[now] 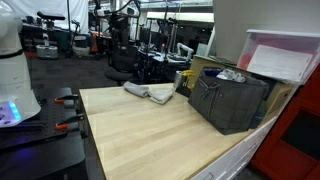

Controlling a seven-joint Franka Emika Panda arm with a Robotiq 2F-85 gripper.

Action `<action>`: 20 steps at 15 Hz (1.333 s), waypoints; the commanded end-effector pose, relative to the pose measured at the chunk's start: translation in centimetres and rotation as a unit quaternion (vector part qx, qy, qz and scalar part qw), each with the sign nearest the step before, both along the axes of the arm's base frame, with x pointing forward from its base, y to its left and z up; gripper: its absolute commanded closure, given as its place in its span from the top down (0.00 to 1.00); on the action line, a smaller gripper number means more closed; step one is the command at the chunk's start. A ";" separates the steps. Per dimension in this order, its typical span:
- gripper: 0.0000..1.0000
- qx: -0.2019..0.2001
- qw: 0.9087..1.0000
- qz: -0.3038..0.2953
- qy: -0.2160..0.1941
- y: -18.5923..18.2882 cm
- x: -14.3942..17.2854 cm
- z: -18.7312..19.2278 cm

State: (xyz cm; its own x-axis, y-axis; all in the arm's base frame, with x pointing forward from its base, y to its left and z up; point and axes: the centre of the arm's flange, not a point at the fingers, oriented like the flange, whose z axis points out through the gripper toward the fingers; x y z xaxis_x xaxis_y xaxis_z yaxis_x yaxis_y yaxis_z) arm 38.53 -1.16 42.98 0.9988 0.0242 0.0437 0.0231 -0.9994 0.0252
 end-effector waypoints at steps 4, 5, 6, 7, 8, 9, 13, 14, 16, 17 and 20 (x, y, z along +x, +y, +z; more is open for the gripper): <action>1.00 0.000 1.000 0.000 0.000 0.0 0.0 0.0; 1.00 0.000 1.000 0.000 0.000 0.0 0.0 0.0; 1.00 0.000 1.000 0.000 0.000 0.0 0.0 0.0; 1.00 0.000 1.000 0.000 0.000 0.0 0.0 0.0; 1.00 0.000 1.000 0.000 0.000 0.0 0.0 0.0; 1.00 0.000 1.000 0.000 0.000 0.0 0.0 0.0; 1.00 0.002 1.000 -0.001 0.002 -0.7 1.1 -0.4; 1.00 0.007 1.000 -0.004 0.005 -1.2 2.0 -0.8; 1.00 0.016 1.000 -0.008 0.006 -1.8 4.3 -1.7; 1.00 0.021 1.000 -0.012 0.006 -2.1 5.6 -2.4; 1.00 0.035 0.999 -0.030 0.000 -2.3 9.4 -4.2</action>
